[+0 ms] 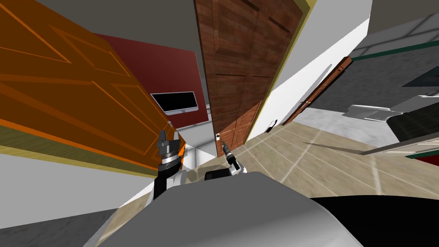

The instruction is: Push the door open

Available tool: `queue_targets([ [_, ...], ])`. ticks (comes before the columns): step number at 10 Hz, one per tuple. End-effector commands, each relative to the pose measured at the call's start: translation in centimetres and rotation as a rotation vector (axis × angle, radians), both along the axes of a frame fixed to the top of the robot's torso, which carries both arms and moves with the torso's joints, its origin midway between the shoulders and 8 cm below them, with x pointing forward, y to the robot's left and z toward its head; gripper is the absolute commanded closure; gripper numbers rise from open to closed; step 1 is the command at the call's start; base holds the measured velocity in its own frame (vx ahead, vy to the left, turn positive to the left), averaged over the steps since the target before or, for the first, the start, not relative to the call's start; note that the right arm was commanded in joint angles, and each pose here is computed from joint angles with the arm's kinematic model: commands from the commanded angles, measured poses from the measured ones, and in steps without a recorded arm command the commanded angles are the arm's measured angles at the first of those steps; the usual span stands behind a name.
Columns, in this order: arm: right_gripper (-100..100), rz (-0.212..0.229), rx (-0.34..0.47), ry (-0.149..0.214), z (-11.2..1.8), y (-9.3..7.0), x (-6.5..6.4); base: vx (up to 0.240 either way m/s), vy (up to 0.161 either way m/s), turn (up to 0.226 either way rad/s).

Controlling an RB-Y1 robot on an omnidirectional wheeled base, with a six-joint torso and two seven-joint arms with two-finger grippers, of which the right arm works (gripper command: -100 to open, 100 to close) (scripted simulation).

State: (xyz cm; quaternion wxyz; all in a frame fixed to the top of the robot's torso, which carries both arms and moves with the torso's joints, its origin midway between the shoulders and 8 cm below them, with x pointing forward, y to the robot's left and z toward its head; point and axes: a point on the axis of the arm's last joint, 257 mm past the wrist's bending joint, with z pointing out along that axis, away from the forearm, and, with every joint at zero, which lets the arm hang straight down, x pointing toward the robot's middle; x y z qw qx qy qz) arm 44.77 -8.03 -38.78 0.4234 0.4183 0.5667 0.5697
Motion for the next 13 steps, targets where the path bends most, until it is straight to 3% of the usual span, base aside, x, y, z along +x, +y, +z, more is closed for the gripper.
queue_targets([
  [1, -100, -0.004, -0.029, 0.000, -0.4, -1.6, 0.1, 0.081, 0.011, 0.025],
  [5, -100, -0.015, -0.056, 0.001, -0.9, -3.5, 0.2, 0.181, 0.063, 0.024],
  [7, -100, -0.020, -0.042, 0.003, -0.8, -3.1, 0.2, 0.206, 0.053, 0.026],
  [9, -100, -0.023, -0.003, 0.005, -0.4, -1.5, 0.2, 0.170, 0.052, 0.027],
  [10, -100, -0.022, -0.015, 0.005, -0.5, -1.9, 0.2, 0.074, 0.026, -0.010],
  [11, 100, -0.022, -0.015, 0.005, -0.5, -1.9, 0.2, -0.017, -0.004, 0.006],
  [13, 100, -0.022, -0.015, 0.005, -0.5, -1.9, 0.2, -0.022, -0.009, 0.007],
])
